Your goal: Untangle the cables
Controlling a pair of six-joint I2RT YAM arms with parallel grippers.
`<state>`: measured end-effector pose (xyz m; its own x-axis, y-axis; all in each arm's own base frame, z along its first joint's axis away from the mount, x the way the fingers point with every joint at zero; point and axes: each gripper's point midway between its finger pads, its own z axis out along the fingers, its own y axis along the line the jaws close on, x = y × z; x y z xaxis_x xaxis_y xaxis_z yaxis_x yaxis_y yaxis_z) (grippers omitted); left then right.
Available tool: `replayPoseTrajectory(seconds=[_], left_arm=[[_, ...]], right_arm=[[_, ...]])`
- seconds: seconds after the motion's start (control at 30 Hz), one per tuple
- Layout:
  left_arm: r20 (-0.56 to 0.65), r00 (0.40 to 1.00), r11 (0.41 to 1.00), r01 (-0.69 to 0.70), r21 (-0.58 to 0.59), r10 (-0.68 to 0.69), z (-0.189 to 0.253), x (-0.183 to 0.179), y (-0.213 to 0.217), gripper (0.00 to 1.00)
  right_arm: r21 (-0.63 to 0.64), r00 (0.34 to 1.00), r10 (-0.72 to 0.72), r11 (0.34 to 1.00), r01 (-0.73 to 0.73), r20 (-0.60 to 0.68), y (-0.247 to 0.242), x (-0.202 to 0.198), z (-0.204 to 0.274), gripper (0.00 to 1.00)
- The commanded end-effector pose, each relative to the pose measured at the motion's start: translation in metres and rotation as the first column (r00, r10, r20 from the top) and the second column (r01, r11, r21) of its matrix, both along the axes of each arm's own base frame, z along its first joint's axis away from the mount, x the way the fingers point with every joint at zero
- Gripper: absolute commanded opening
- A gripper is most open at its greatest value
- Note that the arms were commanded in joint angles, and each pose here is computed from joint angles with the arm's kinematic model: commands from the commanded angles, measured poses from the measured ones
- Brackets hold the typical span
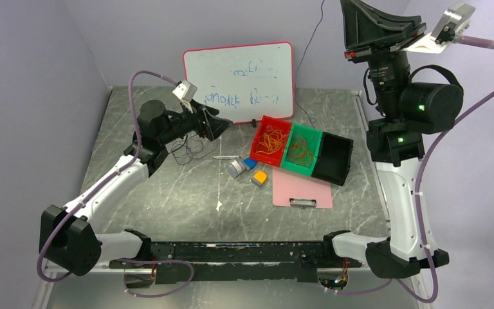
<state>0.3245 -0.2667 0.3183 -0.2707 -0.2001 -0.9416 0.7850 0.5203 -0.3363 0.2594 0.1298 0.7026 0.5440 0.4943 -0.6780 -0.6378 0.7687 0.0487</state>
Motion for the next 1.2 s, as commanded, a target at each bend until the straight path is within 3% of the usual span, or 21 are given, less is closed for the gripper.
replayPoseTrajectory(seconds=[0.0, 0.2, 0.4, 0.73, 0.87, 1.03, 1.17], left_arm=[[0.112, 0.993, 0.999, 0.031, -0.039, -0.026, 0.041, -0.014, 0.001, 0.84], [0.128, 0.991, 0.999, -0.034, -0.03, 0.038, 0.048, -0.019, 0.014, 0.83], [0.114, 0.987, 0.994, -0.113, 0.009, 0.111, 0.039, -0.021, 0.029, 0.82], [0.07, 0.985, 0.986, -0.162, 0.049, 0.159, 0.013, -0.018, 0.037, 0.82], [0.048, 0.99, 0.99, -0.135, 0.05, 0.133, 0.002, -0.015, 0.031, 0.82], [-0.028, 0.998, 0.998, -0.058, 0.028, 0.059, -0.025, -0.012, 0.014, 0.82], [-0.084, 0.996, 0.999, 0.031, -0.018, -0.032, -0.035, -0.017, -0.003, 0.82]], right_arm=[[0.005, 0.994, 0.105, 0.994, -0.105, 0.023, 0.014, -0.001, 0.008, 0.0], [0.002, 0.975, 0.217, 0.976, -0.217, -0.045, 0.032, 0.01, -0.014, 0.0], [-0.008, 0.947, 0.275, 0.96, -0.28, -0.167, 0.053, 0.019, -0.067, 0.0], [-0.045, 0.745, 0.425, 0.854, -0.518, -0.515, 0.105, 0.028, -0.229, 0.0], [-0.049, 0.708, 0.362, 0.871, -0.488, -0.606, 0.112, 0.04, -0.27, 0.0], [0.016, 0.702, 0.243, 0.95, -0.313, -0.669, 0.094, 0.069, -0.282, 0.0], [0.043, 0.682, 0.216, 0.964, -0.261, -0.698, 0.09, 0.083, -0.289, 0.0]])
